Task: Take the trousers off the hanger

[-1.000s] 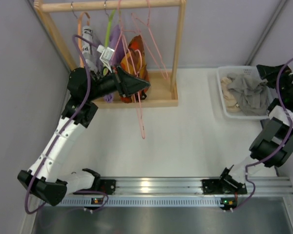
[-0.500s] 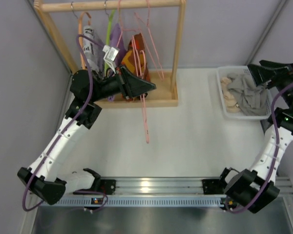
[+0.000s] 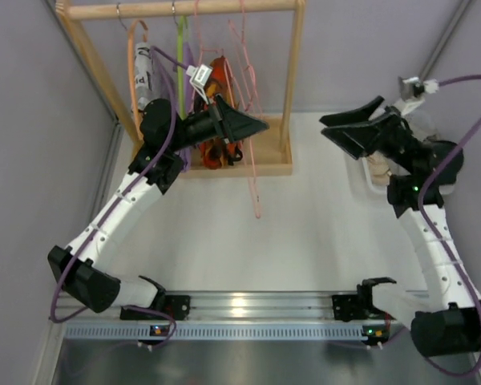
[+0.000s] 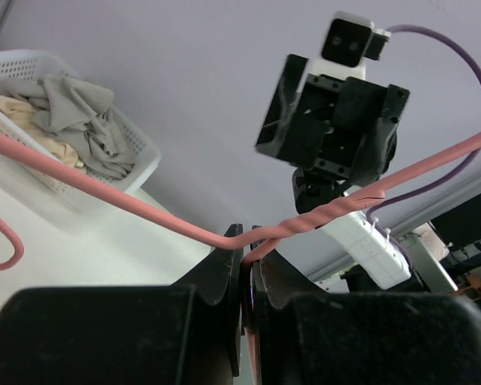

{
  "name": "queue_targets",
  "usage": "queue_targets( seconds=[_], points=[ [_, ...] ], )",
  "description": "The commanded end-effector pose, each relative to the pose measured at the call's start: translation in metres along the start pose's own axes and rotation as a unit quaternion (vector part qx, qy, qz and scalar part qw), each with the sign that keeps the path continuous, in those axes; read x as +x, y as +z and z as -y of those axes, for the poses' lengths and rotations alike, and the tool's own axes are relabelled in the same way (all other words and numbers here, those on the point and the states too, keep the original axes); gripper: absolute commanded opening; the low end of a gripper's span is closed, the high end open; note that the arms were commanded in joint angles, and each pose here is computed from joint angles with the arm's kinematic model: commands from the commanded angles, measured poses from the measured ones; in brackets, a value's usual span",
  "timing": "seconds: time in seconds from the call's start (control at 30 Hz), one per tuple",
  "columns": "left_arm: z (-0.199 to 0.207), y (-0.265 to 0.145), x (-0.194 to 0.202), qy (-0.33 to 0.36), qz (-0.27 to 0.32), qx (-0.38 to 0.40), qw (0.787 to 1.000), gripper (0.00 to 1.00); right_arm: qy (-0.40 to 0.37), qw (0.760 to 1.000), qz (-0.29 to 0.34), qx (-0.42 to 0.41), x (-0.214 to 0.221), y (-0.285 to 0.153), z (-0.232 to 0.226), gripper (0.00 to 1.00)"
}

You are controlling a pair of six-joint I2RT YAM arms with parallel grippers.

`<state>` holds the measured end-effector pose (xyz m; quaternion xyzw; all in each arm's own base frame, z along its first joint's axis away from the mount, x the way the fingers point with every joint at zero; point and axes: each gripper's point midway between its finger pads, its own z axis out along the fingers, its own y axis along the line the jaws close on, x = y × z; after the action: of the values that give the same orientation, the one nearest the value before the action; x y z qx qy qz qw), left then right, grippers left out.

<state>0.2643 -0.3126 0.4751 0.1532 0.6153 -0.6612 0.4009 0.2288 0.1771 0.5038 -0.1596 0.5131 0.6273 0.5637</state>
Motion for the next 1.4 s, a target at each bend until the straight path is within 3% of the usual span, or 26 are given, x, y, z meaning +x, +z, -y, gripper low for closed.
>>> queue_targets(
  seconds=[0.0, 0.1, 0.4, 0.8, 0.9, 1.0, 1.03, 1.07, 1.17, 1.2, 1.27, 1.3, 1.37],
  points=[
    [0.035, 0.003, -0.027, 0.051, 0.034, 0.044, 0.997, 0.00, 0.038, 0.994, -0.104, 0.008, 0.048, 0.033, 0.018, 0.74],
    [0.035, 0.005, -0.028, 0.054, 0.034, 0.045, 0.997, 0.00, 0.021, 0.987, -0.158, 0.005, 0.073, 0.056, 0.020, 0.72],
    [0.037, 0.002, -0.026, 0.054, 0.033, 0.048, 0.997, 0.00, 0.065, 0.981, -0.171, -0.069, 0.095, 0.091, -0.012, 0.66],
    [0.035, 0.003, -0.027, 0.053, 0.034, 0.045, 0.997, 0.00, 0.086, 0.974, -0.185, -0.095, 0.118, 0.109, -0.024, 0.61],
    [0.034, 0.002, -0.026, 0.052, 0.034, 0.044, 0.997, 0.00, 0.087, 0.975, -0.180, -0.100, 0.116, 0.115, -0.025, 0.52],
    [0.032, -0.001, -0.023, 0.049, 0.036, 0.040, 0.997, 0.00, 0.079, 0.975, -0.171, -0.115, 0.109, 0.117, -0.030, 0.23],
    [0.033, -0.002, -0.021, 0.053, 0.036, 0.039, 0.997, 0.00, 0.075, 0.975, -0.169, -0.120, 0.106, 0.117, -0.034, 0.04],
    [0.035, -0.004, -0.020, 0.056, 0.037, 0.040, 0.997, 0.00, 0.071, 0.975, -0.169, -0.123, 0.105, 0.116, -0.036, 0.00],
    [0.034, -0.011, -0.018, 0.064, 0.039, 0.036, 0.997, 0.36, 0.060, 0.976, -0.165, -0.130, 0.096, 0.111, -0.041, 0.00],
    [0.035, -0.013, -0.018, 0.066, 0.041, 0.035, 0.996, 0.56, 0.059, 0.976, -0.163, -0.132, 0.094, 0.109, -0.043, 0.00],
    [0.031, -0.020, -0.018, 0.063, 0.047, 0.026, 0.997, 0.68, 0.067, 0.976, -0.158, -0.134, 0.089, 0.102, -0.043, 0.00],
    [0.029, -0.022, -0.019, 0.062, 0.050, 0.022, 0.997, 0.84, 0.059, 0.976, -0.147, -0.147, 0.082, 0.099, -0.048, 0.00],
    [0.025, -0.026, -0.018, 0.061, 0.053, 0.015, 0.997, 0.90, 0.070, 0.977, -0.138, -0.145, 0.074, 0.093, -0.049, 0.00]
  ],
)
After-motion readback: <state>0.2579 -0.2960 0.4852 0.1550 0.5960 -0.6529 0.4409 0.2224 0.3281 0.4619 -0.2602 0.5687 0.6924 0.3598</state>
